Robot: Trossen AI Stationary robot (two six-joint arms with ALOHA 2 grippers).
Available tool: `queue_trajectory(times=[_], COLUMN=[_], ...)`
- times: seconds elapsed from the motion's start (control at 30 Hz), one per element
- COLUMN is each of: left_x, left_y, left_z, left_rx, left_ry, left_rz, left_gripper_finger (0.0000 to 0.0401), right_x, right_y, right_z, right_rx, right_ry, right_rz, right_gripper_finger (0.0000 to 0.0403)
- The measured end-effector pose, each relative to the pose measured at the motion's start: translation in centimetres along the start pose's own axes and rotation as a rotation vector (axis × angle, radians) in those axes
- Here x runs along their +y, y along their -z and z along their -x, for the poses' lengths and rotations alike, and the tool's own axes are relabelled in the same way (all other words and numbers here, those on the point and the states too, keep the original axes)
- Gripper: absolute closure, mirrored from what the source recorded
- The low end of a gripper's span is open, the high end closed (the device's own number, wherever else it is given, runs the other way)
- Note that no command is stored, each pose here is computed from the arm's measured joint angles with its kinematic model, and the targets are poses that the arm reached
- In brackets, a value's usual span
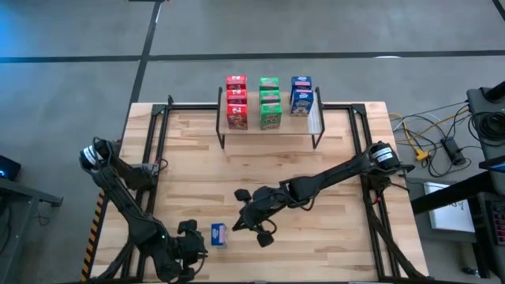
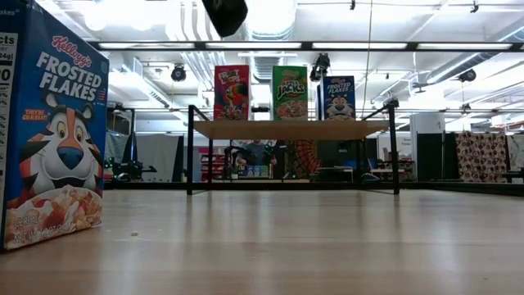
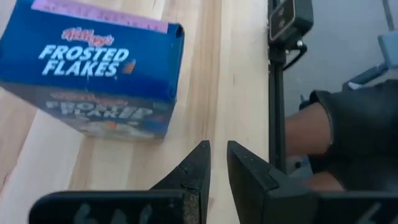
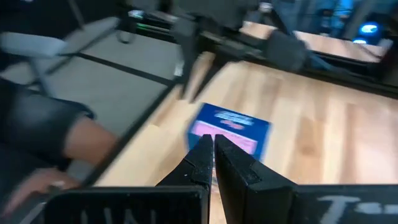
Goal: Stack cereal on shelf
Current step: Put the blue cereal box on the shelf
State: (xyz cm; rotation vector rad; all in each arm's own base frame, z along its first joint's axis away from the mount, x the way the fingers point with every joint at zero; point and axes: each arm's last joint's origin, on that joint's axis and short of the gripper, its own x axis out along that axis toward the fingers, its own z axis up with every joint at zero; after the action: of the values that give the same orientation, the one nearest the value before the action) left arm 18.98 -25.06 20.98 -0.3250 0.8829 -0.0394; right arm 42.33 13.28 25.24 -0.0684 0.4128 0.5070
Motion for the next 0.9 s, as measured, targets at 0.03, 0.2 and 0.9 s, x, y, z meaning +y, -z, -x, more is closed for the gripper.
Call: queue_trajectory(times=[0.03,0.2,0.9], left_x=[0.0,-0.3,0.4], left_y=[0.0,0.1,0.4], left_z=[-0.2,-1.0,-1.5], left_rx=[-0.010,-0.070,-0.153], left_ry=[-0.006,-0.031,-0.152], left_rz=[0.000,0.006,0.044], left_gripper_finger=[0.0364,0.0364,0.0364], right_x=[-0.1,-0.7,-2.6], right_y=[0.1,0.7,4.9], right_z=[-0.2,-0.8,-4.3], right_rx=[0.005,0.033,0.107], right_ry=[0.027,0.151,0.244], right_rz=[0.009,0.046,0.083], right_gripper_finger=[0.0394,0.0394,0.0394])
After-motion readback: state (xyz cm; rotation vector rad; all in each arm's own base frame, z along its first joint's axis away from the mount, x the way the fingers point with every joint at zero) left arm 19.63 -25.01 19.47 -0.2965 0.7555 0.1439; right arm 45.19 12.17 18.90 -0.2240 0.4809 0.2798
